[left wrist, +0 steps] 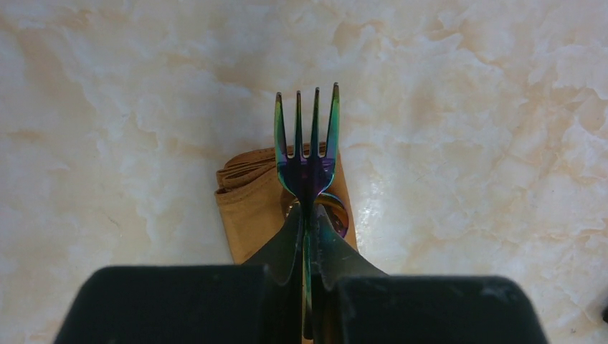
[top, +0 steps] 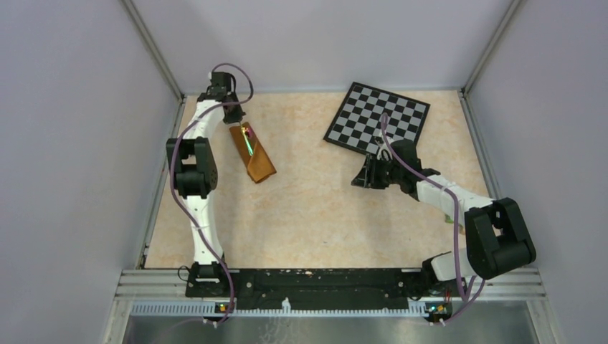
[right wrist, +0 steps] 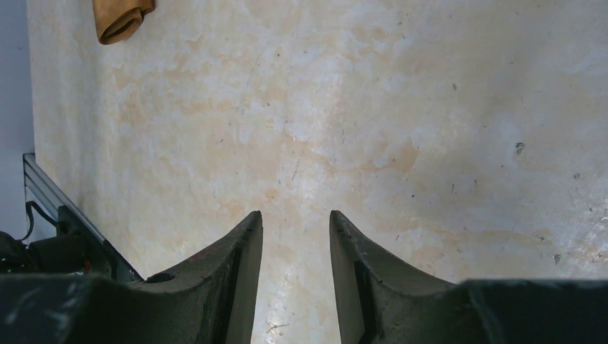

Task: Fold the napkin into a case and place the utensils inside
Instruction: Insert the fork into the folded napkin.

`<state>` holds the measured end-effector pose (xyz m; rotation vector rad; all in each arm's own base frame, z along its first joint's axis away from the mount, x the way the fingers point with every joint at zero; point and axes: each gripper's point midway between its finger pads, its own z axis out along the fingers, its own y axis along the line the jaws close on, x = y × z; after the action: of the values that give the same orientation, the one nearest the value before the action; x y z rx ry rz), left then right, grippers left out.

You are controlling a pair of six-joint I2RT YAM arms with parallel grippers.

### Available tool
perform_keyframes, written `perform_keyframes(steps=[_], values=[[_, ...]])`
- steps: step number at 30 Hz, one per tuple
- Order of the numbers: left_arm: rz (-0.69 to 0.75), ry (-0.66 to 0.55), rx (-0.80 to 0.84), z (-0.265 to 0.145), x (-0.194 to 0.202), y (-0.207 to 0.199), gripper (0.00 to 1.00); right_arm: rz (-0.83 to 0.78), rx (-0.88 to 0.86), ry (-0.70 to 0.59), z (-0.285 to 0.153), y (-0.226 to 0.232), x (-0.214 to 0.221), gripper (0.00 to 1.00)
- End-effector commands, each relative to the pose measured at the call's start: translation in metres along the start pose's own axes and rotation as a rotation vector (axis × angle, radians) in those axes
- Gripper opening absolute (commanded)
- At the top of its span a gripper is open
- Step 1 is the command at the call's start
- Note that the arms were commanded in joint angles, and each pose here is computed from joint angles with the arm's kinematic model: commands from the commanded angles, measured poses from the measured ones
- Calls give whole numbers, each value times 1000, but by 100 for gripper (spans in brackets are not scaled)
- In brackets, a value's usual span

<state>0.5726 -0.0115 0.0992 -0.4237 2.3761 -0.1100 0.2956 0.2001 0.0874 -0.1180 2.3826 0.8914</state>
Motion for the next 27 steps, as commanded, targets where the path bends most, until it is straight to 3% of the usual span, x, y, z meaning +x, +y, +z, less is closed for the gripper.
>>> perform_keyframes(steps=[1,12,27], values=[[-96,64,-60,-9,13,27,0,-41,-46,-53,-4,17,-19,39],[-204,188,-2,-9,45,28,0,-38,-50,-48,-3,15,-15,38],[-213,286,-44,-27,77,38,0,-32,-63,-51,0,15,-11,38]])
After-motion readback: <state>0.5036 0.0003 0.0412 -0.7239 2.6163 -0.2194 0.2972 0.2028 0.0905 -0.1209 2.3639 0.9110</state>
